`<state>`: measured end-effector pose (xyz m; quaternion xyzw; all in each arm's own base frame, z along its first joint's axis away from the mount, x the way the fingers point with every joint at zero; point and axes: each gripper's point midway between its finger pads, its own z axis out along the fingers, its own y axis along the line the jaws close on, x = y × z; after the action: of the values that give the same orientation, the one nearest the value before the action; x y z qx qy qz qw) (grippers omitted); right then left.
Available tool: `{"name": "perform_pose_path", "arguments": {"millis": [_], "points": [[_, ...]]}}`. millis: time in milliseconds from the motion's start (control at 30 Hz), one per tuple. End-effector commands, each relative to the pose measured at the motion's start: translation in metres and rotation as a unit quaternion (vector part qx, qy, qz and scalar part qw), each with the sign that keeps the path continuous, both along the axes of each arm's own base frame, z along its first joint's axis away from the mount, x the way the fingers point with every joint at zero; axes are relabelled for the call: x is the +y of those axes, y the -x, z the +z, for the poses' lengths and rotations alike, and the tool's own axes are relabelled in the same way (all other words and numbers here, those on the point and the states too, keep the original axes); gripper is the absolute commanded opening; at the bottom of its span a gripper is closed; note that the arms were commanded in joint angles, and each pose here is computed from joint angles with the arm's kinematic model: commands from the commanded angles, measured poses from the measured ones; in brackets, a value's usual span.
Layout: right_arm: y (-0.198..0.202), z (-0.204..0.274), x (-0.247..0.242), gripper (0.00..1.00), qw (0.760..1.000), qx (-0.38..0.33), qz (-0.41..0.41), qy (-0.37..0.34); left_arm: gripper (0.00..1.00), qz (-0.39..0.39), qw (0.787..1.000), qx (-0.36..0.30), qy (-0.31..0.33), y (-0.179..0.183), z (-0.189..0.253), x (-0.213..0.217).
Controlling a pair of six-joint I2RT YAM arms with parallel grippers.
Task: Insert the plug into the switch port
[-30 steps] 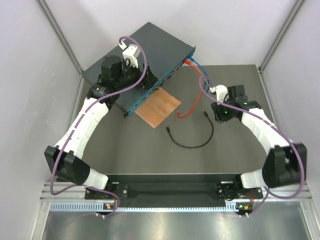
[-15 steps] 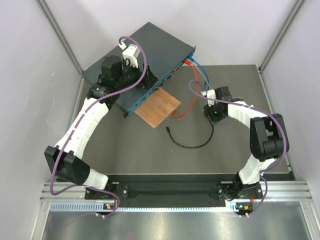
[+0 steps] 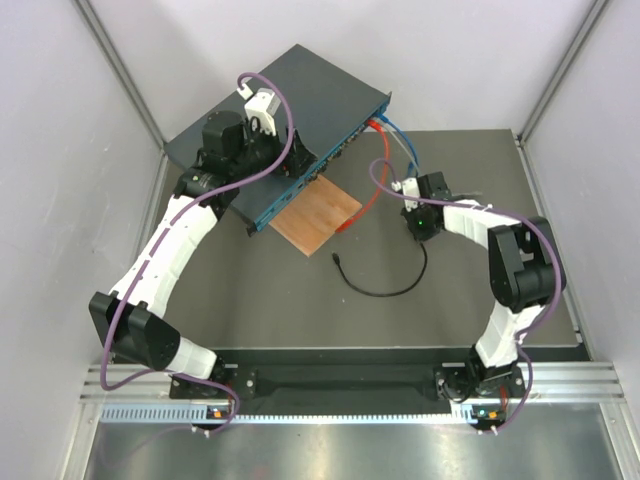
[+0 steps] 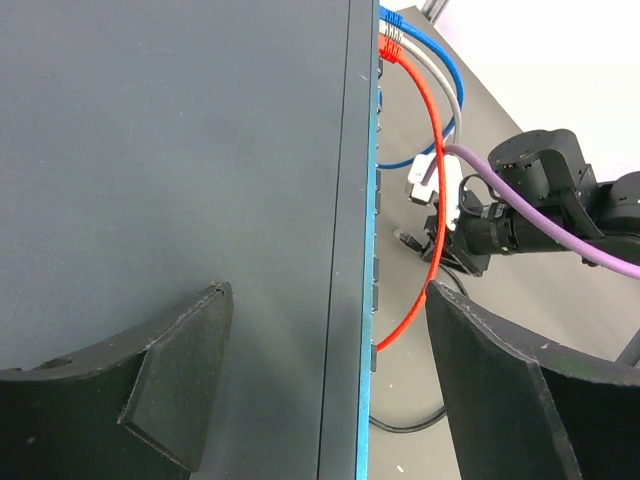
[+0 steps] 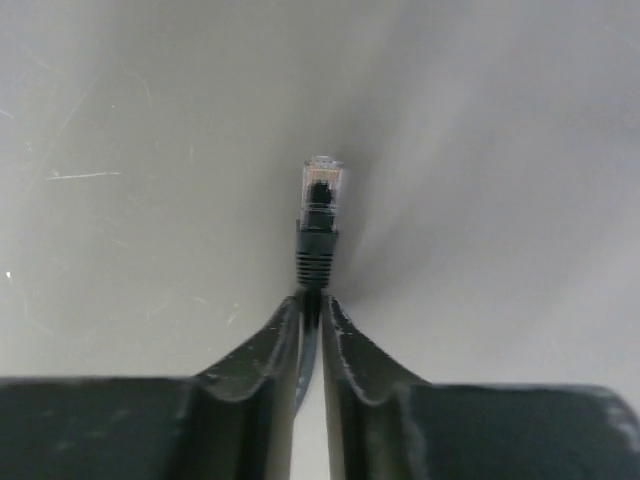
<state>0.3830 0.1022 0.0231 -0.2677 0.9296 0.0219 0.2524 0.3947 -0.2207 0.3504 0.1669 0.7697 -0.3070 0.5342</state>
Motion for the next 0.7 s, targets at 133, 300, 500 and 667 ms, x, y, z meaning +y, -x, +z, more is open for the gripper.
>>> {"name": "perform_pose_path", "arguments": {"millis": [133,300,500,667], "points": [[0.017,0.021,-0.02,0.0,1.0,0.005,0.003,-0.001,0.82,-0.004,0.999,-0.039,0.016,0.002,0.028,0.0],[0.039,0.078,-0.032,0.0,0.997,-0.032,0.03,-0.056,0.82,-0.009,0.999,-0.046,0.016,0.003,0.036,-0.001],[0.05,0.13,-0.037,0.0,0.992,-0.081,0.064,-0.071,0.82,-0.01,0.998,-0.061,0.026,0.003,0.051,-0.002],[0.051,0.153,-0.047,0.0,0.994,-0.074,0.058,-0.051,0.82,-0.012,0.996,-0.08,0.031,0.006,0.066,-0.002]]}}
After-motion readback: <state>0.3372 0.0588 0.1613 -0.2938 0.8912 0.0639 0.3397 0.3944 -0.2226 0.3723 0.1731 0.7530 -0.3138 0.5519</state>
